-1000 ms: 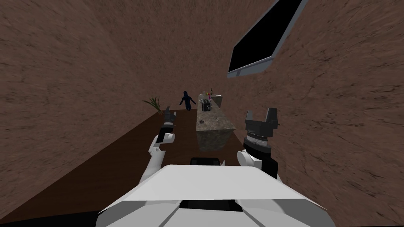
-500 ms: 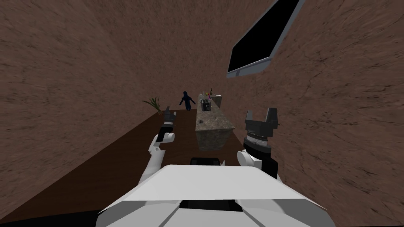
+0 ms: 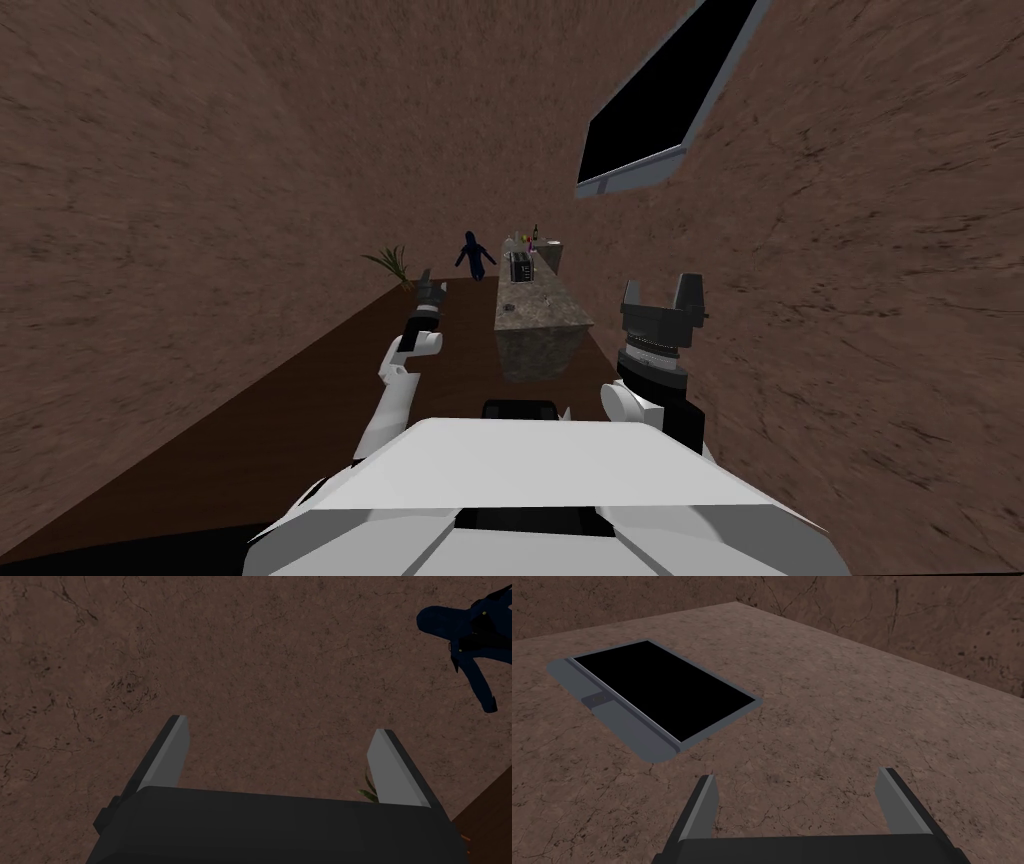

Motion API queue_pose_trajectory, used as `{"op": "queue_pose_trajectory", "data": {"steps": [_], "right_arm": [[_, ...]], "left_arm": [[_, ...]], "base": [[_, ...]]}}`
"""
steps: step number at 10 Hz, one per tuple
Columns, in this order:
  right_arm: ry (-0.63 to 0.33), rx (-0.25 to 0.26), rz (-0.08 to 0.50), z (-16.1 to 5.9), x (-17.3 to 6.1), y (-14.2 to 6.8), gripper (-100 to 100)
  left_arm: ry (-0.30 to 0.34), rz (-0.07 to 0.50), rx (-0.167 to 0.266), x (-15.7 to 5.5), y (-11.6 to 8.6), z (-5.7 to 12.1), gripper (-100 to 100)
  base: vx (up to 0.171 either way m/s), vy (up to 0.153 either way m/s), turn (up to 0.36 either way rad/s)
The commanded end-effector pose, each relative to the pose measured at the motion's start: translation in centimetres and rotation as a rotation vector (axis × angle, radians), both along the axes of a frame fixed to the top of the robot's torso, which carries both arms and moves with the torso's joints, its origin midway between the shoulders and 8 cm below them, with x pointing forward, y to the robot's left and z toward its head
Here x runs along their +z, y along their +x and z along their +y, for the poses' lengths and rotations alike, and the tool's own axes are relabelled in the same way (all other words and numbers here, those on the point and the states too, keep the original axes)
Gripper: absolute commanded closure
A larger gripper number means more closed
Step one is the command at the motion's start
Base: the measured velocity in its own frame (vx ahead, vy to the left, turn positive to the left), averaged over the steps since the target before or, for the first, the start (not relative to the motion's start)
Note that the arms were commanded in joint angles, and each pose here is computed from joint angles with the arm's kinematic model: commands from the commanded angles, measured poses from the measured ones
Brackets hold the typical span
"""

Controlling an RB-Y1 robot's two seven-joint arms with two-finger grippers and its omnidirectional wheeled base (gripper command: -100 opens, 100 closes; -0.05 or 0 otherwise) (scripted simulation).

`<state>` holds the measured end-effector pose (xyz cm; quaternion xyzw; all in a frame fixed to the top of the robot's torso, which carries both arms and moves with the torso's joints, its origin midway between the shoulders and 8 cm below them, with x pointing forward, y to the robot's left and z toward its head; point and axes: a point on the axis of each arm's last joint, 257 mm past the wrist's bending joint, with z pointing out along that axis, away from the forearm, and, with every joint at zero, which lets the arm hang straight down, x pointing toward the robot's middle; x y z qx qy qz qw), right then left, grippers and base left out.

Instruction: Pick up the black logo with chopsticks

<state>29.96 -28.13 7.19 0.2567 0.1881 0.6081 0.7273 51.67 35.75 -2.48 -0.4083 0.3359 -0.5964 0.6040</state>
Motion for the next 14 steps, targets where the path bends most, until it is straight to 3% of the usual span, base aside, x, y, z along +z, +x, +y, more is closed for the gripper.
{"op": "queue_pose_trajectory", "data": {"steps": [1, 2, 3, 8, 9, 10, 14], "right_arm": [[0.000, 0.000, 0.000, 0.0, 0.0, 0.0, 0], [0.000, 0.000, 0.000, 0.0, 0.0, 0.0, 0], [0.000, 0.000, 0.000, 0.0, 0.0, 0.0, 0], [0.000, 0.000, 0.000, 0.0, 0.0, 0.0, 0], [0.000, 0.000, 0.000, 0.0, 0.0, 0.0, 0], [0.000, 0.000, 0.000, 0.0, 0.0, 0.0, 0], [0.000, 0.000, 0.000, 0.0, 0.0, 0.0, 0]], "left_arm": [[0.000, 0.000, 0.000, 0.0, 0.0, 0.0, -100], [-0.020, 0.042, 0.016, -0.6, 1.7, 1.3, -100], [-0.025, 0.051, 0.015, -0.6, 2.2, 1.3, -100], [-0.025, 0.051, 0.015, -0.6, 2.2, 1.3, -100], [-0.049, 0.091, 0.031, -1.1, 3.8, 2.6, -100], [-0.054, 0.103, 0.031, -1.3, 4.3, 2.6, -100], [-0.054, 0.103, 0.031, -1.3, 4.3, 2.6, -100]], "base": [[-0.001, 0.003, -0.036], [-0.032, -0.030, 0.052], [-0.038, -0.043, 0.075], [-0.006, -0.008, -0.023], [-0.029, -0.034, 0.071], [-0.034, -0.041, 0.053], [-0.009, -0.010, -0.018]]}}
